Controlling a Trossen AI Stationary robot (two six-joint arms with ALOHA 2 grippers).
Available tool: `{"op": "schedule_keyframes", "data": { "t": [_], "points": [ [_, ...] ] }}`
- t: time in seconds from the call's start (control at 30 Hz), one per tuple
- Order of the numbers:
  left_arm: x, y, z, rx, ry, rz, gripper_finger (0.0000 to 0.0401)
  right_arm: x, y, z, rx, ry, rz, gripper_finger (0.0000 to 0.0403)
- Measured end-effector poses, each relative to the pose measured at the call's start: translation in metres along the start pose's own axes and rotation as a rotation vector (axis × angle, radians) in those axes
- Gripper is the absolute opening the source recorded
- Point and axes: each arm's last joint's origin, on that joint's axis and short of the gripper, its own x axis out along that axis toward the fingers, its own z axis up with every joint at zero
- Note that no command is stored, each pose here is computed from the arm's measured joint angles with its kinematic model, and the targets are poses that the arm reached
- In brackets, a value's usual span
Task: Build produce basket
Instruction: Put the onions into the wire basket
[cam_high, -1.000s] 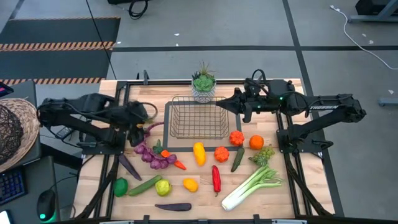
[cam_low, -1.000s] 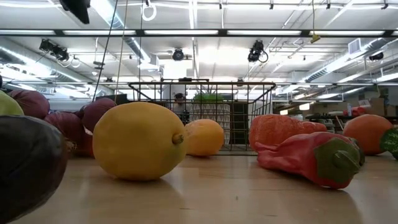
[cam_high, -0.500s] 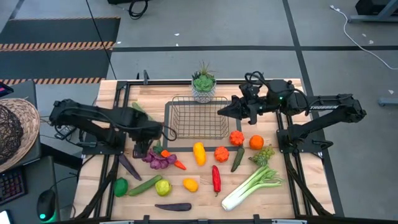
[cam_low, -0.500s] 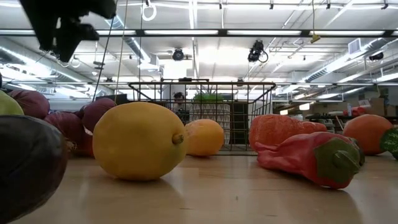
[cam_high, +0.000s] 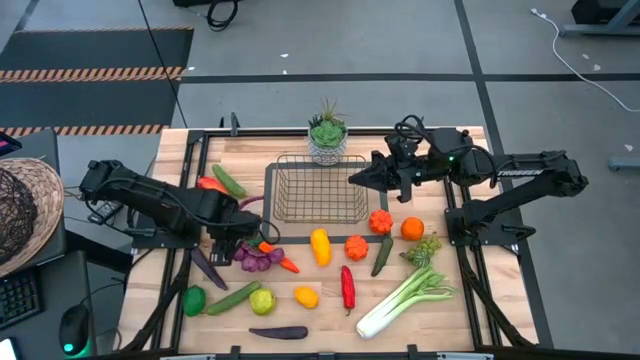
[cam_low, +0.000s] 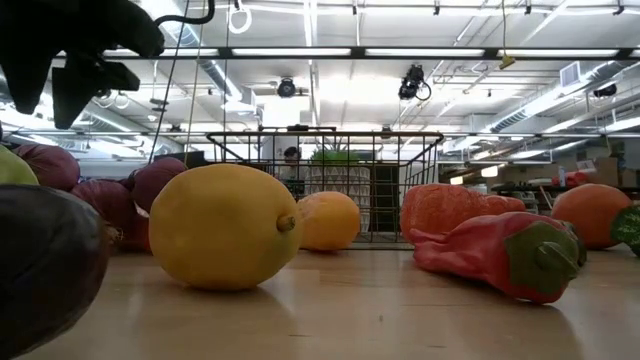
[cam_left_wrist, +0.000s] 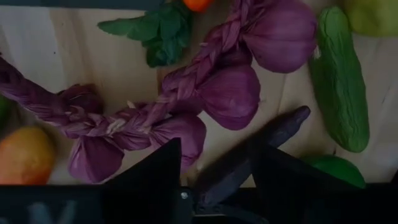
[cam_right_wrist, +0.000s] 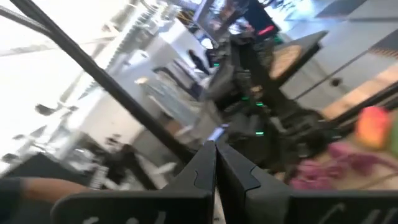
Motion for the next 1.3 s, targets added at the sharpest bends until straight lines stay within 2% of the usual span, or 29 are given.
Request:
{"op": "schedule_keyframes", "data": {
  "t": [0.13,0.3,0.5,0.6,0.67,0.77,1.0,1.13,1.3],
  "points": [
    [0.000,-0.004,-0.001,-0.004,-0.003,-0.001,0.0183,0.008,-0.011,-0.008,-0.106,0.013,-0.118,0.0036],
    [-0.003,-0.006,-0.003,0.017,-0.036,-0.011,0.0173,0.016,-0.021,-0.024,-0.246,0.115,-0.225,0.0102],
    [-0.005,-0.007,-0.004,0.107,-0.063,-0.015,0.0172,0.015,-0.026,-0.040,-0.257,0.237,-0.313,0.0214],
    [-0.005,-0.006,-0.003,0.223,-0.073,0.007,0.0172,0.015,-0.023,-0.046,-0.260,0.263,-0.315,0.0265],
    [-0.005,-0.005,-0.002,0.292,-0.079,0.041,0.0172,0.015,-0.021,-0.049,-0.264,0.271,-0.325,0.0295],
    [0.001,0.003,-0.002,0.304,-0.068,0.063,0.0182,0.015,-0.018,-0.051,-0.247,0.255,-0.344,0.0326],
    [0.037,0.017,-0.016,0.311,0.063,0.069,0.0223,0.015,-0.014,-0.058,-0.200,0.257,-0.367,0.0346],
    [0.042,0.017,-0.015,0.317,0.041,0.067,0.0233,0.015,-0.011,-0.061,-0.193,0.264,-0.363,0.0344],
    [0.042,0.017,-0.009,0.327,-0.023,0.103,0.0227,0.015,-0.011,-0.061,-0.197,0.258,-0.375,0.0343]
  ]
}}
